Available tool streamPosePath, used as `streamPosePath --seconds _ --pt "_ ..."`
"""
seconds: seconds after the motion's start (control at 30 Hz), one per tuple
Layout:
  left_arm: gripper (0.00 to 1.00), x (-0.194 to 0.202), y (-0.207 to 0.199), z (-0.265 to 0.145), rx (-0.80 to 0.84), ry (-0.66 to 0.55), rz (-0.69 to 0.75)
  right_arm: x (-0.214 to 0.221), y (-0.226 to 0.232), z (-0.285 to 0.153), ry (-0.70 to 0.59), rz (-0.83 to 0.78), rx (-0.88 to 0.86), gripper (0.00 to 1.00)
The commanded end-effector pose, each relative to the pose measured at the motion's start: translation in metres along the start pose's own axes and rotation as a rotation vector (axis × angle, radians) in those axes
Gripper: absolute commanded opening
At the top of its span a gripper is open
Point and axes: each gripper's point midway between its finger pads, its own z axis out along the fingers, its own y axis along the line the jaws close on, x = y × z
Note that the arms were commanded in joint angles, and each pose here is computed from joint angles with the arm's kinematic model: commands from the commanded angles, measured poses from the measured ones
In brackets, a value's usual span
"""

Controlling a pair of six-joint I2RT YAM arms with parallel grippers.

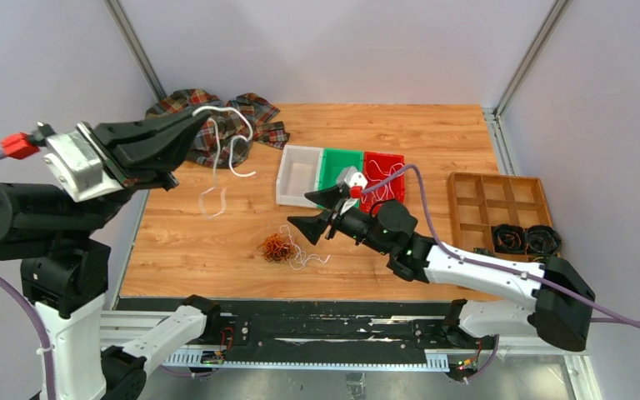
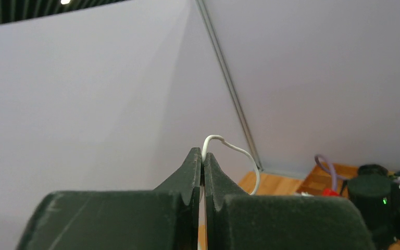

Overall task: Untangle the cables
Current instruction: Untie the cable, then place the cable in the bin.

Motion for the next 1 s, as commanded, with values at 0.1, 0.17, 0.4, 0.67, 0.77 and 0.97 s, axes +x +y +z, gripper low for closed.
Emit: streamPosePath --seconds 0.1,0.17,0.4,0.67,0.77,0.97 --pt "0.00 0.027 -0.020 -0.012 0.039 0.036 -0.106 -0.088 0.045 0.007 -0.129 -0.085 -0.228 0.70" --pt "0.00 0.034 -0.024 -0.011 0.052 0.049 -0.137 -0.100 0.058 0.013 -0.166 -0.091 -0.291 0.70" --pt "0.00 0.051 -0.035 -0.015 0.088 0.090 -0.209 -0.103 0.067 0.039 -0.192 -0.102 -0.339 0.54" --pt "0.00 0.057 -0.044 -0.020 0.120 0.116 -0.223 -0.105 0.040 0.040 -0.190 -0.081 -0.182 0.01" --pt "0.00 0.069 -0.051 -0.028 0.131 0.147 -0.237 -0.116 0.016 0.028 -0.219 -0.028 -0.065 0.01" --pt "0.04 0.163 -0.088 -0.053 0.229 0.393 -0.398 -0.136 -0.029 0.008 -0.256 0.104 0.090 0.01"
